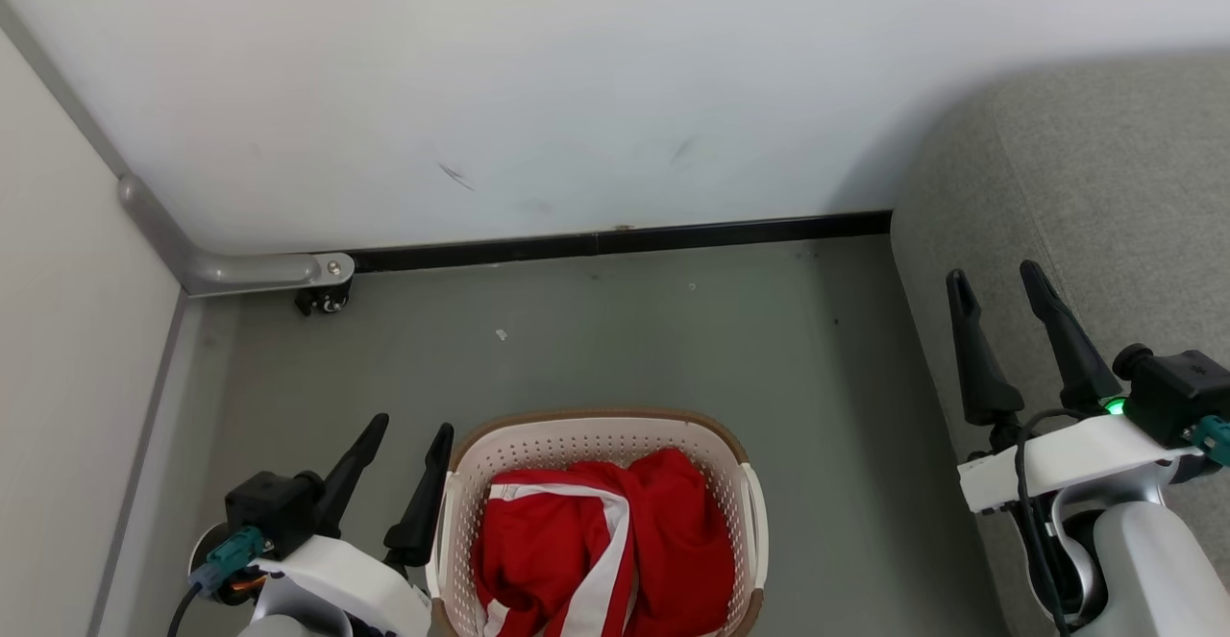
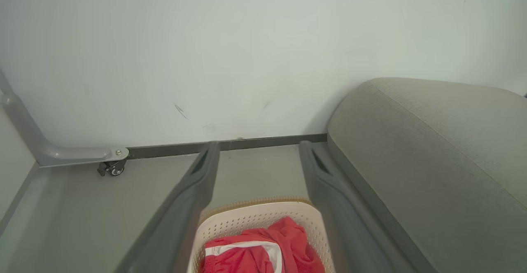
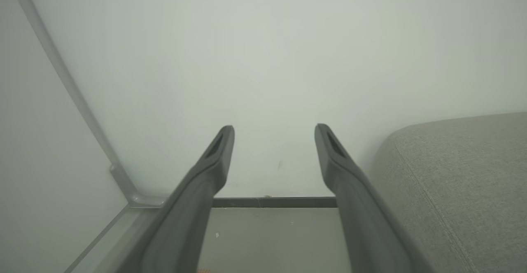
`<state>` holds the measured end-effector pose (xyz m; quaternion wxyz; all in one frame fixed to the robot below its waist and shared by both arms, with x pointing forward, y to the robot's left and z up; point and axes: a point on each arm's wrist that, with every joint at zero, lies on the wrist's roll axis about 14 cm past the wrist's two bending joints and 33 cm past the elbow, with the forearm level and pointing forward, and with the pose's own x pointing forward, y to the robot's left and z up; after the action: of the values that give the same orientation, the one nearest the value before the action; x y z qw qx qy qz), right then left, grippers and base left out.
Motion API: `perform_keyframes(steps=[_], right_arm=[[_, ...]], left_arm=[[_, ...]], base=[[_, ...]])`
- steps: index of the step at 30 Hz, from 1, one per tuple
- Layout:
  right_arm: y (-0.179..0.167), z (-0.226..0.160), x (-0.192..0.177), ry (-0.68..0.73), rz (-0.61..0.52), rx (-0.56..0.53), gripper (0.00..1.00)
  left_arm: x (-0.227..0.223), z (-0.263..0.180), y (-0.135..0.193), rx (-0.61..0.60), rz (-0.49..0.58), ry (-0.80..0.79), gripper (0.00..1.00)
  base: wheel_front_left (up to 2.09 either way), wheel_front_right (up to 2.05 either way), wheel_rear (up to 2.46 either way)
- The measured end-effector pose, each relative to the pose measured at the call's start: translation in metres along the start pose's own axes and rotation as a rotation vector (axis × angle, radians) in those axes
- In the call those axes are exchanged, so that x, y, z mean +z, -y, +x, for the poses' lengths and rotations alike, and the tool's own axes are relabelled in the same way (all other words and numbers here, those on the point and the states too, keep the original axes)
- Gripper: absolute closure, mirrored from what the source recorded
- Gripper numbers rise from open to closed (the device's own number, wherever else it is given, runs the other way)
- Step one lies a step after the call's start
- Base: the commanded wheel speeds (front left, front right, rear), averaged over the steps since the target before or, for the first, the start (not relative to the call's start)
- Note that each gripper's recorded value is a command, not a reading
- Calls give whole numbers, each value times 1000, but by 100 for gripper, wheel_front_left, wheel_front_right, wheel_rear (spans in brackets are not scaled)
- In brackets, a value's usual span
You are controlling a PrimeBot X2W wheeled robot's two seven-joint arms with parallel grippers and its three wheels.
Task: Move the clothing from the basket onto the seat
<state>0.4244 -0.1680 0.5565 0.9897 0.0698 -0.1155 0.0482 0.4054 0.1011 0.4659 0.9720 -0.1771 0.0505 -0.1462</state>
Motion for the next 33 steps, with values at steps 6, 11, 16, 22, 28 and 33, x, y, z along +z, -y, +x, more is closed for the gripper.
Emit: perform_keyframes(steps=[6,11,16,22,28,33], right_arm=[[2,6,0,9,0,-3,0],[4,17,4,36,-2,-5,0],[5,27,4,52,-4,-4,0],[7,44,6,84,16,-1,0],[7,58,4,103,24,5,0],[5,71,-1,113,26,19,0]], left_arm=[[-20,1,0,-6,-16,-60,0],[-36,7,1,-22,-15,-110,0],[-48,15,-2,-27,-24,-149,0],[-66,27,-5,-37,-33,-203,0],[-89,35,-10,-38,-44,-270,0],[-108,43,-15,-35,-60,-317,0]], base=[[0,0,0],[0,0,0],[0,0,0],[0,0,0],[0,0,0],[0,0,0]])
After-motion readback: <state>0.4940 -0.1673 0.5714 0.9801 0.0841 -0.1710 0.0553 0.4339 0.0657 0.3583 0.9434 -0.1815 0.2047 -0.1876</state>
